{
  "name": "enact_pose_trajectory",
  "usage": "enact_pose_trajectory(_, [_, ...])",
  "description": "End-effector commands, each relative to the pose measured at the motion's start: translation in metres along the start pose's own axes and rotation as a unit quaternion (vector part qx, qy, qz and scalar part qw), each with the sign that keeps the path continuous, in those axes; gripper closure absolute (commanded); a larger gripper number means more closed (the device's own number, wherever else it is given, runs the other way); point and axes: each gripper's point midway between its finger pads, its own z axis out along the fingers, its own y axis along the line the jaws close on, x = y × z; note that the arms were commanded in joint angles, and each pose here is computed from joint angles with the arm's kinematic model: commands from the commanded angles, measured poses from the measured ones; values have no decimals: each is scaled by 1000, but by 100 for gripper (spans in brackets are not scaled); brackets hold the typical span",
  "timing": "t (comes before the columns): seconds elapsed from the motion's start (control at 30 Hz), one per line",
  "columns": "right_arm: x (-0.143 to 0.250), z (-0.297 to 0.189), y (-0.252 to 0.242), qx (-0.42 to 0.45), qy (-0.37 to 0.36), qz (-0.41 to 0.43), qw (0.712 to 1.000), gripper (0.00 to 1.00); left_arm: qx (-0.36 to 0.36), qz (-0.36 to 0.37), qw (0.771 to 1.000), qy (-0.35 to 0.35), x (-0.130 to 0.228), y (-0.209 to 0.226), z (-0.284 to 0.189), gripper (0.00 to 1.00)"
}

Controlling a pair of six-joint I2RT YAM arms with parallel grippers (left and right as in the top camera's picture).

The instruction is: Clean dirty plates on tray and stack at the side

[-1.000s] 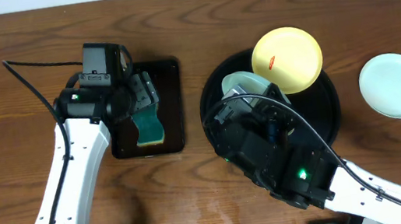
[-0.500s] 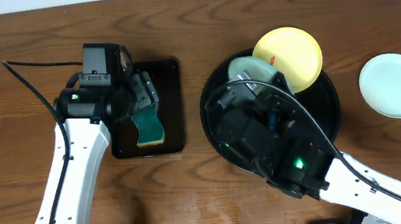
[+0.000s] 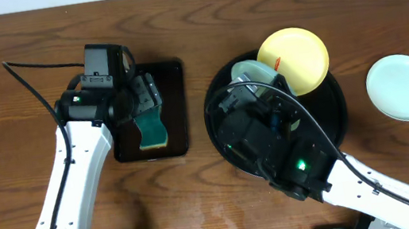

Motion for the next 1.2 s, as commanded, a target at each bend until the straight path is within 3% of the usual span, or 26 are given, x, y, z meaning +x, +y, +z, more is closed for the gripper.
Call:
enact_pose_trajectory(0.0, [5, 5, 1, -8, 10, 56, 998, 99, 7, 5, 1000, -3, -4, -4, -3, 19])
enact_pose_trajectory(0.1, [18, 17, 0, -19, 34, 145, 989, 99, 7, 5, 1000, -3, -4, -4, -3, 19])
enact_pose_trajectory(0.2, [38, 34, 18, -92, 84, 252, 960, 99, 7, 5, 1000, -3, -4, -4, -3, 20])
enact_pose_trajectory(0.33, [75, 53, 32, -183, 179, 396, 882, 99, 7, 5, 1000, -3, -4, -4, -3, 19])
enact_pose_trajectory(0.5, [117, 80, 4, -224, 227, 508, 800, 99, 7, 5, 1000, -3, -4, -4, -3, 19])
enact_pose_trajectory(0.67, [191, 105, -45, -181, 264, 627, 710, 99, 7, 5, 1000, -3, -4, -4, -3, 20])
enact_pose_trajectory(0.9, [309, 112, -92, -33, 331, 697, 635, 99, 7, 5, 1000, -3, -4, -4, -3, 20])
enact_pose_trajectory(1.17, [401, 112, -75, 48, 437, 696, 567, 99, 7, 5, 1000, -3, -4, -4, -3, 20])
